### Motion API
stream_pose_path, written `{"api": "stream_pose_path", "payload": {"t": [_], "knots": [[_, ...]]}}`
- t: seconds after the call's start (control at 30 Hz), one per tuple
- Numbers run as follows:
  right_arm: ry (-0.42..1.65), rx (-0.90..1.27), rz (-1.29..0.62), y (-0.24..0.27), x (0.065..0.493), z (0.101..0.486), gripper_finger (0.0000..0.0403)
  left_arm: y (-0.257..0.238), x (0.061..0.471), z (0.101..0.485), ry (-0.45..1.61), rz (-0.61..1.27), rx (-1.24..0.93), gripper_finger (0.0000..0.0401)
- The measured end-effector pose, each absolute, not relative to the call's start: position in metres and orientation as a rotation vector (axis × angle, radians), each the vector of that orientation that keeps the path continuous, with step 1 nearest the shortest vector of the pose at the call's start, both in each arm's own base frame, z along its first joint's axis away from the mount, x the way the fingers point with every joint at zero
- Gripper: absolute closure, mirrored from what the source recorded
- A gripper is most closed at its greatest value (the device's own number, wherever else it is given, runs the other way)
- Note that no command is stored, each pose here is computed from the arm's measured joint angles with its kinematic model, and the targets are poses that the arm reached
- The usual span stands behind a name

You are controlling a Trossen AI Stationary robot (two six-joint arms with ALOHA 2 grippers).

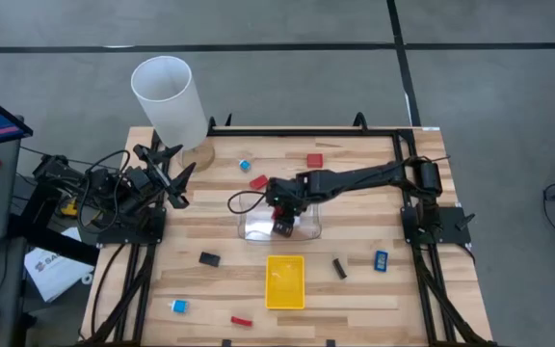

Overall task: Pick & Place Office items
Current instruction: Put the right red charger adapter into the transparent bin

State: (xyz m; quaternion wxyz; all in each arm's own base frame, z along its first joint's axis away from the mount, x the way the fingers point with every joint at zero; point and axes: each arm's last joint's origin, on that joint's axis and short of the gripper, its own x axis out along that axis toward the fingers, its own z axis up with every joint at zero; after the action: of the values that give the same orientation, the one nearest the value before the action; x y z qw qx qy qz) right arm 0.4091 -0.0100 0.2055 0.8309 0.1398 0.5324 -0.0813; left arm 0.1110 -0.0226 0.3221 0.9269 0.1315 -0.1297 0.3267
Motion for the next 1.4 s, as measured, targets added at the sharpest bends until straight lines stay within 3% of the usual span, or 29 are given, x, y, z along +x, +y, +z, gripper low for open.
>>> {"api": "stream_pose_path", "payload": {"t": [0.47, 1.4], "knots": [[1.227, 0.281, -0.178, -0.01, 0.412, 0.186, 0.0204, -0.023, 0.111, 0.322, -0.266, 0.67, 0.27, 0.0148], [1.3, 0.246, -0.169, -0.017, 0.412, 0.183, 0.0204, -0.023, 0.111, 0.322, -0.266, 0.67, 0.271, 0.0148]]}}
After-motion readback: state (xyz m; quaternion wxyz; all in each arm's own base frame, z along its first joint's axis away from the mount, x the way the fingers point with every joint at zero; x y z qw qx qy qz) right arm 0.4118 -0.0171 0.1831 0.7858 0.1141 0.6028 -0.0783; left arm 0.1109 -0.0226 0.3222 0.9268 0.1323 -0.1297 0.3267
